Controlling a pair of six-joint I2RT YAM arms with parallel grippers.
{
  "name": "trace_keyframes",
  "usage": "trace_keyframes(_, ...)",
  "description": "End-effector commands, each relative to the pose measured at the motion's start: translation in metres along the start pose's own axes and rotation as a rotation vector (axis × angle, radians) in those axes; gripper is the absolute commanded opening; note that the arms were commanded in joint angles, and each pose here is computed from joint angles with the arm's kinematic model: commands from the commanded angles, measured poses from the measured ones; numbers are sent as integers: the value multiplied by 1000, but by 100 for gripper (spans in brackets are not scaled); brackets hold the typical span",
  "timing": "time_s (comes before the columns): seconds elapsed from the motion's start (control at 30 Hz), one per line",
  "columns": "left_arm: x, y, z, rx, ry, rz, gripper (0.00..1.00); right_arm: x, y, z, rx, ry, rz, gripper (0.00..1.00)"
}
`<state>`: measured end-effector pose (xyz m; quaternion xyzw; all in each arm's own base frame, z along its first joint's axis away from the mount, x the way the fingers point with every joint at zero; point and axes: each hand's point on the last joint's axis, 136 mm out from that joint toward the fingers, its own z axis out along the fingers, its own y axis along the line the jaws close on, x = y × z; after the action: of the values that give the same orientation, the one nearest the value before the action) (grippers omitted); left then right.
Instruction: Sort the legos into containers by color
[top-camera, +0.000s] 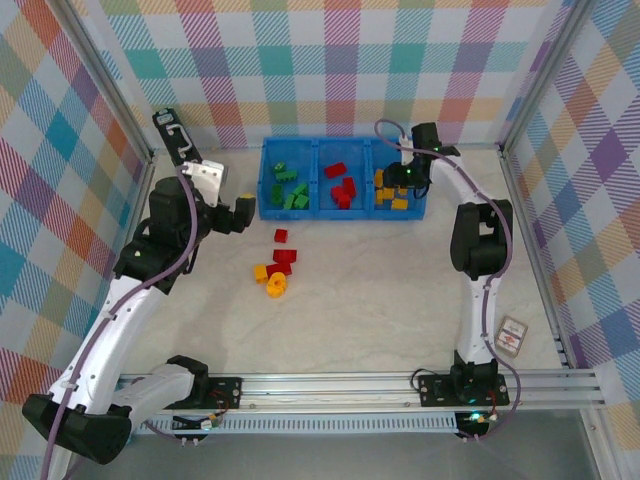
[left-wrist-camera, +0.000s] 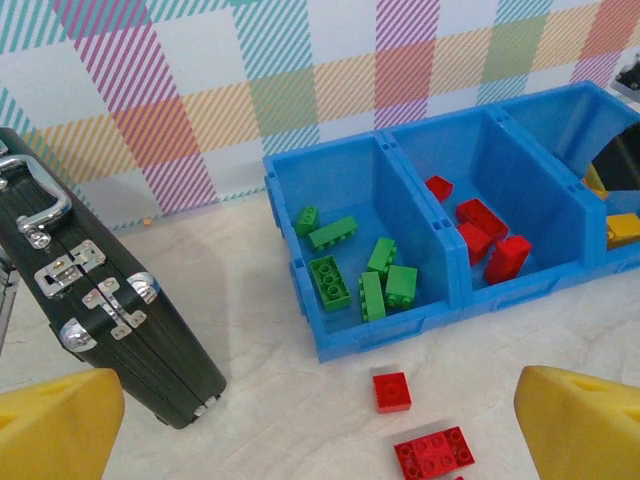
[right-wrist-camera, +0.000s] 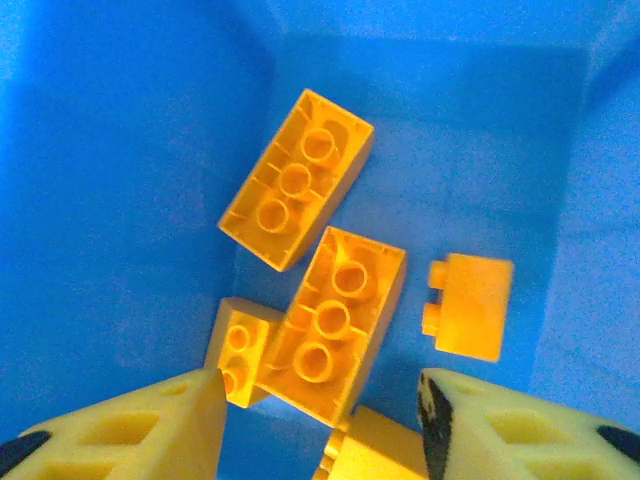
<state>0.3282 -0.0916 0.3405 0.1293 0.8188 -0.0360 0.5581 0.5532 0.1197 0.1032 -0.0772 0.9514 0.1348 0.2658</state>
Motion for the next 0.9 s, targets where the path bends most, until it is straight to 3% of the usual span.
trace_keyframes(0.0, -14, 3, -6, 4, -40, -8, 100, -22, 16, -29, -54, -55, -26, 56)
trace_keyframes(0.2, -20, 3, -16, 8, -65, -13, 100, -44, 54, -88, -129, -174, -121, 52)
trace_keyframes(0.33, -24, 4, -27, 10, -95, -15, 100, -30, 129, -129, -263, -279, -380, 52)
trace_keyframes(0.47, -30, 5, -41, 11, -138, -17, 100, 32, 214, -142, -383, -316, -781, 57)
trace_keyframes(0.63, -35, 5, -53, 16, -171, -17, 100, 133, 294, -136, -540, -269, -1158, 68)
trace_keyframes(0.77, -36, 3, -58, 25, -177, -11, 100, 196, 334, -140, -685, -239, -1326, 76)
trace_keyframes(0.87, -36, 5, -61, 17, -184, -9, 100, 224, 341, -136, -703, -211, -1422, 83)
